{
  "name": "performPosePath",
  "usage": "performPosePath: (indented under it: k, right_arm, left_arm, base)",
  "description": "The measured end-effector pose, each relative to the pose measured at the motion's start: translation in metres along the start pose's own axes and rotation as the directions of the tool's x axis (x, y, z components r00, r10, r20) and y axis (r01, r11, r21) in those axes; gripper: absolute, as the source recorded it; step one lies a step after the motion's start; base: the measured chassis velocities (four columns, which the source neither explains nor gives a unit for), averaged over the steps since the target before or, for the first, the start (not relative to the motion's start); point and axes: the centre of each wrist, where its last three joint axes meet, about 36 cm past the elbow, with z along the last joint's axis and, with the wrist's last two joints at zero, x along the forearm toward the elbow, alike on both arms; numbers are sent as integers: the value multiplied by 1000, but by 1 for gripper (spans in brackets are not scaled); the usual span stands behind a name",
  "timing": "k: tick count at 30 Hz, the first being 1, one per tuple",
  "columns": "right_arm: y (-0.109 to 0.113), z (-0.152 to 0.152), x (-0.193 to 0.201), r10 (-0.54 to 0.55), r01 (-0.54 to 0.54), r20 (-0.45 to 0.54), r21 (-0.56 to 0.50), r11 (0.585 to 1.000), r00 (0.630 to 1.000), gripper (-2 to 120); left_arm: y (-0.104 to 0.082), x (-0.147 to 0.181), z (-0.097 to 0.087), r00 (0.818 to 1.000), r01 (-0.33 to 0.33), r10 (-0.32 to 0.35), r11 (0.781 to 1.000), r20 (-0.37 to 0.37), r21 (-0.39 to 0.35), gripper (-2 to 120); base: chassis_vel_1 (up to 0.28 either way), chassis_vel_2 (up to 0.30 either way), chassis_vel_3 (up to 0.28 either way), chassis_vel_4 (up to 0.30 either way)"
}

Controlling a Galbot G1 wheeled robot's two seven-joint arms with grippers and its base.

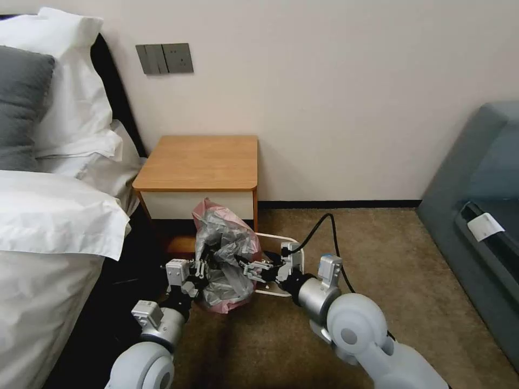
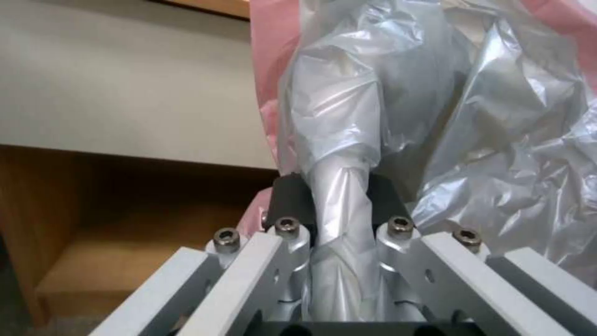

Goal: Pick up the garbage bag from the table and place it over the trash can.

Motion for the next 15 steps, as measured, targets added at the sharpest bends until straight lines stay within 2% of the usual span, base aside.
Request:
performPosePath:
  k: [9,12,14,15]
  right_arm:
    - [-1,3,-13,-30,30,-2,-8,1000,1000,97]
    - [0,3,-16,-36,36,-1,-10,999,999,83]
    - [0,3,-16,-37,37,-2,-12,999,999,80]
    - [0,4,-16,-40,40,-3,-13,999,999,73]
  left_arm:
    - [-1,1,-1,1000,-7,7,1000,6,8,9]
    - [-2,1,-1,1000,-6,6,1000,9,10,9]
    - [-2,1,-1,1000,-5,5,1000,9,11,9]
    - [-2,1,-1,1000,-4,4,1000,10,13,9]
  base:
    - [0,0,0,0]
    - [0,0,0,0]
    - [0,0,0,0]
    - [0,0,0,0]
